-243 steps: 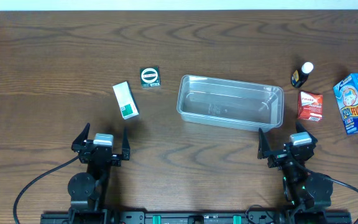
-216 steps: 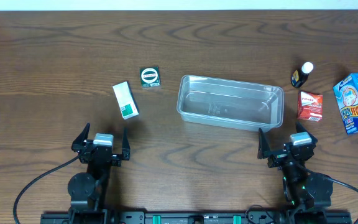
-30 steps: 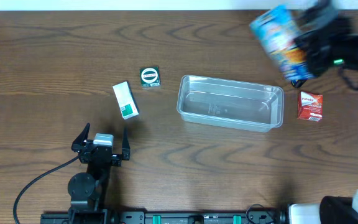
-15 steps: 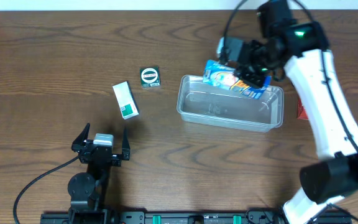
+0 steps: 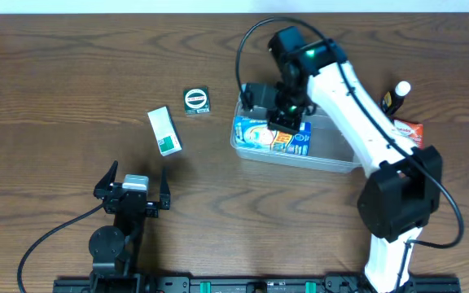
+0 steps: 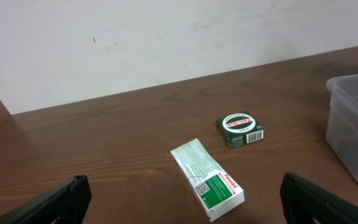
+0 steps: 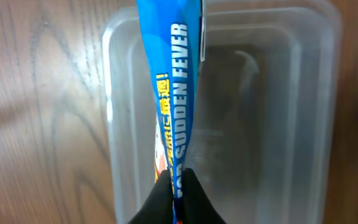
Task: Pack container
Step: 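Lift the blue box with the right gripper and lower it into the container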
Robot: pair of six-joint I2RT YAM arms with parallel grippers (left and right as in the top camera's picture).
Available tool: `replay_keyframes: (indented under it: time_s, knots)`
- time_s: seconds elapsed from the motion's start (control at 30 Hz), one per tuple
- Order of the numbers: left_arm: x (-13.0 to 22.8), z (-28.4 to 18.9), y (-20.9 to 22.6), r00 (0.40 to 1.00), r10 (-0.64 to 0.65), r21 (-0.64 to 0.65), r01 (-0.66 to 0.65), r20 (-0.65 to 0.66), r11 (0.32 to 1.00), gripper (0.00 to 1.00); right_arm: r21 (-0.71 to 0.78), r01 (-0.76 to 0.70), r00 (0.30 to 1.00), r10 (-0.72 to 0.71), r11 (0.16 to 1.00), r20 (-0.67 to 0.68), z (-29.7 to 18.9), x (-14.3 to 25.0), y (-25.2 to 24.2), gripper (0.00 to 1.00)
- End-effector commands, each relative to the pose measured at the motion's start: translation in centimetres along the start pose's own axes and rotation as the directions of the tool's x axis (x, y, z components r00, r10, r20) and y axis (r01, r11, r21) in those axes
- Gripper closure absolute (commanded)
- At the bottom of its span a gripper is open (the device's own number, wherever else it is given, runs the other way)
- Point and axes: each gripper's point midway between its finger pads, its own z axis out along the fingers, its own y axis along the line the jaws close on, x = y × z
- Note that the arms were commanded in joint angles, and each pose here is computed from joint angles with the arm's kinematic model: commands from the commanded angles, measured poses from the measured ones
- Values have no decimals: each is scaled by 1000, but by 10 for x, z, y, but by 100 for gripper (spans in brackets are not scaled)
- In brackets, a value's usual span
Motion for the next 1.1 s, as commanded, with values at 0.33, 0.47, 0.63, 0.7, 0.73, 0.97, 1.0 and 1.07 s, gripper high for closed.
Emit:
replay_keyframes:
  time_s: [0.33,0.47,0.63,0.7,0.73,0.97,1.0,1.07]
  knots:
    - [15,1,-3,999,3,11,-3,-38,1000,2,-88,-117,992,112,989,-61,39,3,8,69]
    - [15,1,-3,999,3,11,-3,-38,1000,2,-103,-119,992,114,988,-57,40,2,11,49]
    - [15,1,-3,999,3,11,-3,-38,1000,2,-105,-117,993,112,988,-48,41,0,10,41]
    - [15,1,-3,999,3,11,-3,-38,1000,2,-100,-117,992,112,988,-50,41,1,9,39]
    - [15,1,-3,999,3,11,-3,-38,1000,2,-86,-115,992,110,990,-55,41,2,7,38]
    - [15,1,-3,999,3,11,-3,-38,1000,2,74,-114,987,121,991,-103,41,9,-24,36]
    - [15,1,-3,999,3,11,-3,-38,1000,2,105,-127,984,139,986,-111,40,11,-29,36]
    - [15,1,-3,999,3,11,-3,-38,1000,2,158,-145,978,165,977,-127,38,15,-38,35]
